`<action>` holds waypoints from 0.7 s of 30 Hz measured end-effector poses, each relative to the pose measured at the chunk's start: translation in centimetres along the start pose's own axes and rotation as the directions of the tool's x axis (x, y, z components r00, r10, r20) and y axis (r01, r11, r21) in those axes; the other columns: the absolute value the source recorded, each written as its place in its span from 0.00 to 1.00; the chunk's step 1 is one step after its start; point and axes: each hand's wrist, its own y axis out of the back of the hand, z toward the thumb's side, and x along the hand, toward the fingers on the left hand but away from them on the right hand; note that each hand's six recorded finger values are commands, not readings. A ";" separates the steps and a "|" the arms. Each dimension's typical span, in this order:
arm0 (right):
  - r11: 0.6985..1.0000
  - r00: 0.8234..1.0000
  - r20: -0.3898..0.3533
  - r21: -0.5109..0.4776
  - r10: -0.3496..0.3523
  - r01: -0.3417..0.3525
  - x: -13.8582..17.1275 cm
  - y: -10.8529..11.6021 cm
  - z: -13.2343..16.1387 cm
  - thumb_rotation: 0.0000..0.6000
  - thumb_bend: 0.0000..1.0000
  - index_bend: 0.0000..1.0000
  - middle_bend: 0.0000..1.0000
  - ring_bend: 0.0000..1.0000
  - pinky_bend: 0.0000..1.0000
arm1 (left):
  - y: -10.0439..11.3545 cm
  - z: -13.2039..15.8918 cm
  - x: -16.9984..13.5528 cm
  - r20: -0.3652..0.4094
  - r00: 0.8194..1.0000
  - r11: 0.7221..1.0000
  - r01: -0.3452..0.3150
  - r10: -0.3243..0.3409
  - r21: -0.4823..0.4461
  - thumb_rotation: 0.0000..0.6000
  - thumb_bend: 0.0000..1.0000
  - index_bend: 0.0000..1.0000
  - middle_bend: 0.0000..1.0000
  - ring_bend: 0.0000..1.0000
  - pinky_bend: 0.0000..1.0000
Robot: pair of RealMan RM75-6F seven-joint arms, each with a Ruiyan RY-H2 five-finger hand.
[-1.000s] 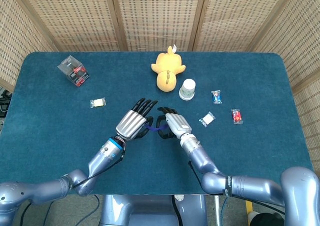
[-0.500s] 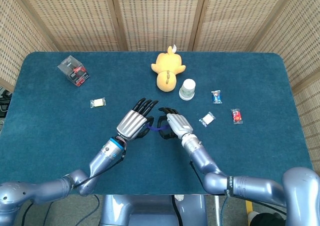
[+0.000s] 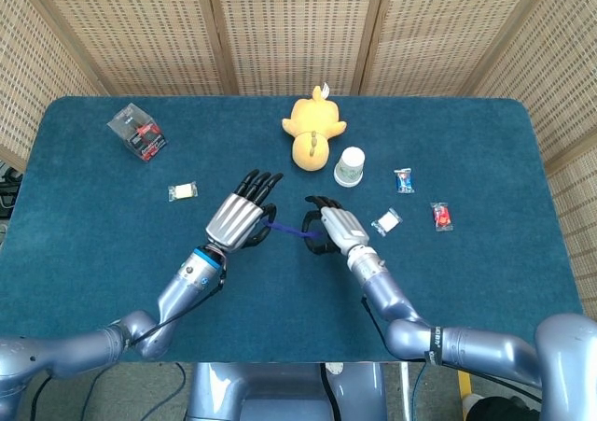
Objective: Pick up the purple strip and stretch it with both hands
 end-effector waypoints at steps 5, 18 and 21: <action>1.000 1.000 0.010 -0.007 -0.009 0.009 0.4 0.5 -0.6 1.00 0.60 0.64 0.17 0.00 0.00 | 1.9 -1.4 -0.3 -0.025 0.999 1.000 -0.027 0.028 0.014 1.00 0.44 0.71 0.00 0.00 0.00; 0.999 0.999 0.037 -0.014 -0.030 0.031 1.3 1.7 -2.3 1.00 0.60 0.64 0.17 0.00 0.00 | 6.9 -6.1 -1.6 -0.114 0.988 0.993 -0.100 0.107 0.064 1.00 0.44 0.71 0.00 0.00 0.00; 0.999 0.998 0.043 -0.015 -0.041 0.041 1.6 2.3 -2.7 1.00 0.60 0.64 0.17 0.00 0.00 | 9.2 -8.5 -2.3 -0.155 0.977 0.986 -0.133 0.147 0.097 1.00 0.44 0.71 0.00 0.00 0.00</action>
